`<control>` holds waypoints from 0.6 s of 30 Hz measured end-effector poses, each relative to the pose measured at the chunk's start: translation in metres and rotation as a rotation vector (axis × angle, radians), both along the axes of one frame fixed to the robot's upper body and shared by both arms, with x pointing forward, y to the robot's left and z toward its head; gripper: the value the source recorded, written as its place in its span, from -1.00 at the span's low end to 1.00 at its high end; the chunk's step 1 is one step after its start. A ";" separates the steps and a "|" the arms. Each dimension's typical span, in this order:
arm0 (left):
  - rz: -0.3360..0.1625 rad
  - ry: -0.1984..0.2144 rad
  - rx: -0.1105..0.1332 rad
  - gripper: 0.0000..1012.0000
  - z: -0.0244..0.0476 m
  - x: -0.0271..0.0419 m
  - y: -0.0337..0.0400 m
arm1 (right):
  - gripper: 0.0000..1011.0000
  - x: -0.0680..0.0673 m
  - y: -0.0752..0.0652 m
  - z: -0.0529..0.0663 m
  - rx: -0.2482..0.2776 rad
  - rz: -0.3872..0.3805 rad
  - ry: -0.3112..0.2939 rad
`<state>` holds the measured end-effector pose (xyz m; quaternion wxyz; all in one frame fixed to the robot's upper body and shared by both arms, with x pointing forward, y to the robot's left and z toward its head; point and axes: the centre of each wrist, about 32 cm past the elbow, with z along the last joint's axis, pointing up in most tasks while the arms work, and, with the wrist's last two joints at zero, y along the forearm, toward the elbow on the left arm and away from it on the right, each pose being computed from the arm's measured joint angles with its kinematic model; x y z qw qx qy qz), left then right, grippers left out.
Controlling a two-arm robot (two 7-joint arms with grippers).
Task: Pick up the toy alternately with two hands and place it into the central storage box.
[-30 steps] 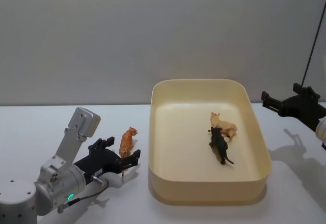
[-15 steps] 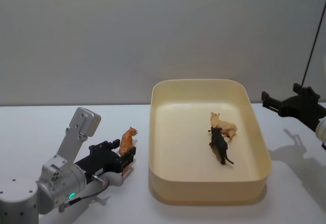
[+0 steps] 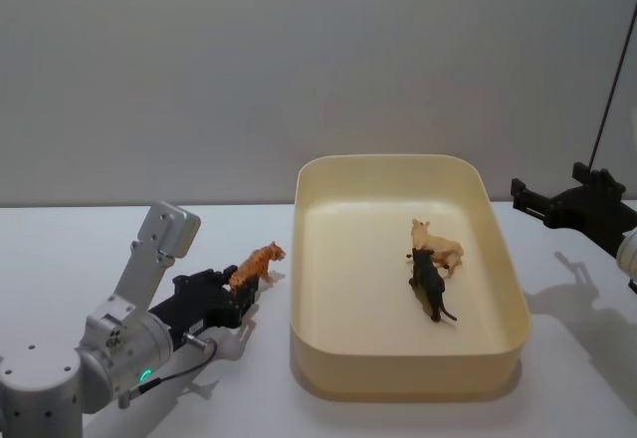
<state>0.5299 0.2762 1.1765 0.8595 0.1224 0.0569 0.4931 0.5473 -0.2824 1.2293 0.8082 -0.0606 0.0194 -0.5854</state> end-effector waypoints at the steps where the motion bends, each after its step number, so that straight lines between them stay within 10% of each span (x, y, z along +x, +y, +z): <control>1: 0.000 0.000 0.000 -0.41 0.0000 0.0000 0.0000 | 0.98 0.000 0.000 0.000 0.000 0.000 0.000; 18: 0.095 -0.164 0.057 -0.41 0.0350 -0.0158 -0.0200 | 0.98 0.000 0.000 0.000 0.000 0.000 0.000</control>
